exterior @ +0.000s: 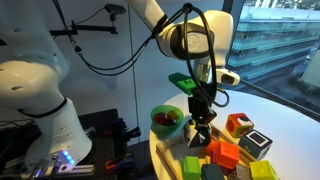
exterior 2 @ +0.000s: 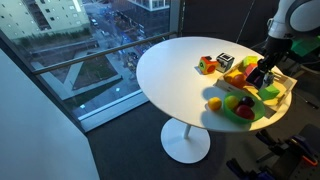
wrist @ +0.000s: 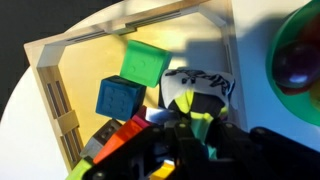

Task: Remove the block with black and white checked image on top from the wooden tray and place it on the table

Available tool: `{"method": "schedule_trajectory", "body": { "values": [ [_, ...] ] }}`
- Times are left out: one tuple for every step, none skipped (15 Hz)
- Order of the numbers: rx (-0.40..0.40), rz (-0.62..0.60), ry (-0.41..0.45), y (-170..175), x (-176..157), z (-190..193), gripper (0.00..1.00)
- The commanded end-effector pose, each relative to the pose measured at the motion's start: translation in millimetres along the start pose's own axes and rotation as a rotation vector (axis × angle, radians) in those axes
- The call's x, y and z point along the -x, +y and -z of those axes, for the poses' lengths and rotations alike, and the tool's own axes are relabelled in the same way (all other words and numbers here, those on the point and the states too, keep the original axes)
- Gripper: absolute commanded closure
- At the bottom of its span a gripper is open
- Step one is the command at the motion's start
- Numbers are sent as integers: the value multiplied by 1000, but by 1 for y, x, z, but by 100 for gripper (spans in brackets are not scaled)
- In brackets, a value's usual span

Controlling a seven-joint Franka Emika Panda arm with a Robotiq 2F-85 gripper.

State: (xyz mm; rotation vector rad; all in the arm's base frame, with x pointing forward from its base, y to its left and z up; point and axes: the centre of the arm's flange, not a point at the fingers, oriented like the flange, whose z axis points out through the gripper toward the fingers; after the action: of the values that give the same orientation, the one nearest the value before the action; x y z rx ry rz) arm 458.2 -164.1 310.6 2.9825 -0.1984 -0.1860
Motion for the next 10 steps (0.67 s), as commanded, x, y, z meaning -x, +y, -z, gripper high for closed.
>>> {"method": "schedule_trajectory", "body": {
  "values": [
    [8,-16,41,-15,-6,36,93],
    [8,-16,54,-20,-9,41,93],
    [14,-14,66,-27,-12,45,93],
    [18,-13,76,-33,-16,48,93],
    [23,-14,81,-41,-20,50,93],
    [29,-15,88,-48,-24,53,93],
    [33,-19,94,-55,-28,55,93],
    [37,-23,102,-61,-31,57,93],
    [43,-29,104,-68,-35,58,93],
    [50,-37,109,-73,-37,59,93]
  ]
}}
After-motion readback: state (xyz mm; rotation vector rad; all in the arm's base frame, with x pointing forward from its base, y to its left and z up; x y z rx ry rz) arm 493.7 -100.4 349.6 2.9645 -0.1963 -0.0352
